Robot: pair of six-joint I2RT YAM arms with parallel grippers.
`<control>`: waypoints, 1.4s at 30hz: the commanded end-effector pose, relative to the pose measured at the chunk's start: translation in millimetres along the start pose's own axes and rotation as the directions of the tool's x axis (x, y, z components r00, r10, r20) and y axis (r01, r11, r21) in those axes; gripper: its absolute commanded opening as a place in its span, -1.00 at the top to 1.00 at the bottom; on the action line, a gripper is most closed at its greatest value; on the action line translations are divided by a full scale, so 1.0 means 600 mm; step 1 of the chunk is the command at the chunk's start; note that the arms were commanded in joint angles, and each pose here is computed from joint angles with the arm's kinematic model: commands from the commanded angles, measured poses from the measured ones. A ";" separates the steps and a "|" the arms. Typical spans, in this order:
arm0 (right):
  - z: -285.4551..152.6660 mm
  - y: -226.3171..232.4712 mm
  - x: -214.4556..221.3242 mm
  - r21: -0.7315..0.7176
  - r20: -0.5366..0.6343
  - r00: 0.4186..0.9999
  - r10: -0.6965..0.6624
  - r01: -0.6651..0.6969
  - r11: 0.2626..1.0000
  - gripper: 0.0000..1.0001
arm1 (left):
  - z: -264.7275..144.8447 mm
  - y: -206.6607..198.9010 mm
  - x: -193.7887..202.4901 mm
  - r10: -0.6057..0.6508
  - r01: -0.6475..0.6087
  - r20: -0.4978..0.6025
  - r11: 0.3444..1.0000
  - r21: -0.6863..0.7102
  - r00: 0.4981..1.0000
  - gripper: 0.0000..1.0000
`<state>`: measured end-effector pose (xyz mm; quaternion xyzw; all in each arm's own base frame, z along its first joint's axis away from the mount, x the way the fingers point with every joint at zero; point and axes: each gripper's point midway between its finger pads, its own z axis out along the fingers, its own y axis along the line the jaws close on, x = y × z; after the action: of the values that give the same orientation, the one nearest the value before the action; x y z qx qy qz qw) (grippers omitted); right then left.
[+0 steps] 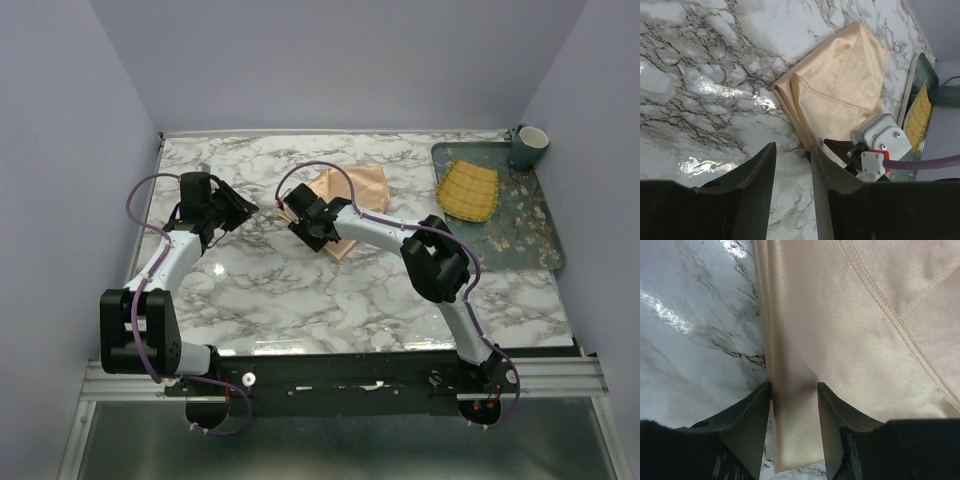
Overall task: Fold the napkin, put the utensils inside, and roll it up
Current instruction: Roll the napkin with the utensil
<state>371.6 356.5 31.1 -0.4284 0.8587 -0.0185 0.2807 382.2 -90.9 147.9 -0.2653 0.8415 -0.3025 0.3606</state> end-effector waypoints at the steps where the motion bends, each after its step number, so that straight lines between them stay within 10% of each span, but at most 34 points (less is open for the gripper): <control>1: -0.009 0.006 0.015 0.010 -0.052 0.998 -0.029 0.029 1.000 -0.02 | 0.001 0.002 0.005 -0.009 0.009 -0.012 1.000 0.018 1.000 0.15; 32: 0.035 0.026 0.059 0.155 -0.163 0.982 -0.095 0.120 0.981 0.22 | -0.004 0.000 0.008 -0.016 0.016 -0.019 0.999 0.034 1.000 0.15; 42: 0.029 0.057 0.050 -0.003 -0.131 0.989 -0.068 0.069 0.998 0.93 | 0.019 0.018 0.043 -0.066 0.070 -0.084 0.996 0.053 0.994 -0.06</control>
<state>365.4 358.2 26.7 -0.4431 0.8419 -0.1151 0.2855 377.2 -94.0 137.6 -0.2692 0.8387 -0.3187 0.3501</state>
